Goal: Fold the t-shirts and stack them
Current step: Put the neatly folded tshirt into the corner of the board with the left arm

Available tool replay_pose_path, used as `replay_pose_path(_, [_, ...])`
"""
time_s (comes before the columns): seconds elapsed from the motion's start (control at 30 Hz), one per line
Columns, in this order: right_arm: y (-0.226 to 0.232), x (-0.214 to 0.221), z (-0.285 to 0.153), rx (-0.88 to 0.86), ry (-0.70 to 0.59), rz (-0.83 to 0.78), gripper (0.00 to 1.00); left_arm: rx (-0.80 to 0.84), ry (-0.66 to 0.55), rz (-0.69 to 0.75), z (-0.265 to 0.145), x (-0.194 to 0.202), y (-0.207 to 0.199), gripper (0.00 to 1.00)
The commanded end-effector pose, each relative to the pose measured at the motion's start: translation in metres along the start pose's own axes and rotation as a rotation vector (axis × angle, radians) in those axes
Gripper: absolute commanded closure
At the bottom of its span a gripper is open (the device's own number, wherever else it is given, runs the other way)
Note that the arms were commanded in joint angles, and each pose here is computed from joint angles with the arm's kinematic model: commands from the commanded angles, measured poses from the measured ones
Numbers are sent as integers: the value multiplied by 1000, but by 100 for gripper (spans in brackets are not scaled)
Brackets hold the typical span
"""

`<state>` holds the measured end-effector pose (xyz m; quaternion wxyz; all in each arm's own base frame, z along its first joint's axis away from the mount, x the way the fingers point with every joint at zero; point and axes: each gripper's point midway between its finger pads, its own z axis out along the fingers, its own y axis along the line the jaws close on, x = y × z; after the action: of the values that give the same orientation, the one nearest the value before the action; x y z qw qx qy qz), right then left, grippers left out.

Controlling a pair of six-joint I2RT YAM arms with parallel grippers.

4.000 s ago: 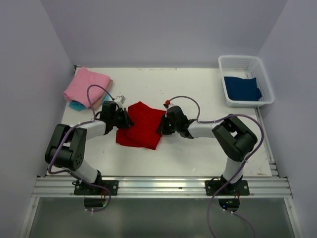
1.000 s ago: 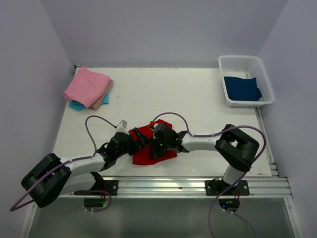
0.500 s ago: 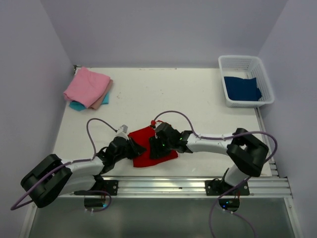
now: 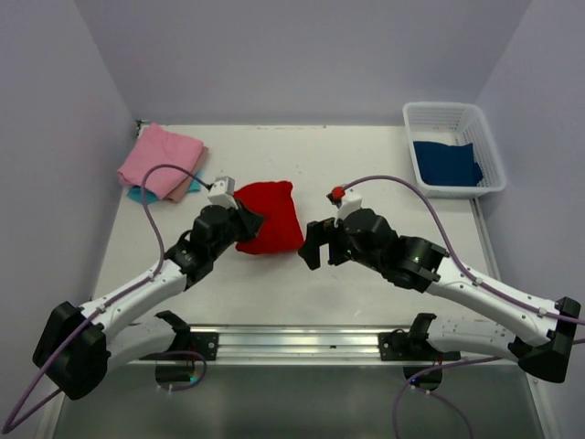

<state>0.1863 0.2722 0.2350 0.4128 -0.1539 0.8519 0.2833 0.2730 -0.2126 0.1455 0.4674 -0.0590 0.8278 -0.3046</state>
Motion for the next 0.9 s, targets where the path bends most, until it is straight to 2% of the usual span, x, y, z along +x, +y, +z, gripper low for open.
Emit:
replay_pose_path(0.0, [-37, 33, -4, 146, 91, -32, 1, -64, -135, 102, 15, -69, 16, 100])
replay_pose_path(0.17, [-51, 58, -10, 172, 131, -8, 1, -194, -232, 134, 38, -140, 54, 100])
replay_pose_path(0.2, [-56, 67, -10, 179, 151, -7, 1, -190, -275, 137, 39, -166, 48, 100])
replay_pose_path(0.27, [-58, 75, -11, 181, 169, 3, 1, -262, -309, 139, 46, -193, 73, 100])
replay_pose_path(0.4, [-68, 99, -12, 196, 222, 20, 1, -261, -433, 142, 46, -271, 78, 100])
replay_pose_path(0.43, [-69, 102, -12, 198, 226, 23, 1, -285, -428, 139, 53, -279, 92, 100])
replay_pose_path(0.47, [-70, 105, -12, 200, 231, 28, 1, -264, -463, 150, 52, -302, 85, 100])
replay_pose_path(0.57, [-74, 110, -13, 213, 246, 27, 1, -274, -466, 151, 63, -326, 106, 100])
replay_pose_path(0.67, [-79, 113, -17, 237, 260, 20, 1, -261, -528, 164, 62, -373, 118, 100])
replay_pose_path(0.73, [-83, 115, -19, 256, 263, 17, 1, -297, -520, 170, 69, -383, 142, 100])
replay_pose_path(0.77, [-85, 116, -20, 262, 266, 18, 1, -289, -528, 182, 67, -398, 140, 100])
replay_pose_path(0.87, [-87, 118, -21, 276, 272, 19, 1, -348, -500, 166, 76, -404, 181, 100])
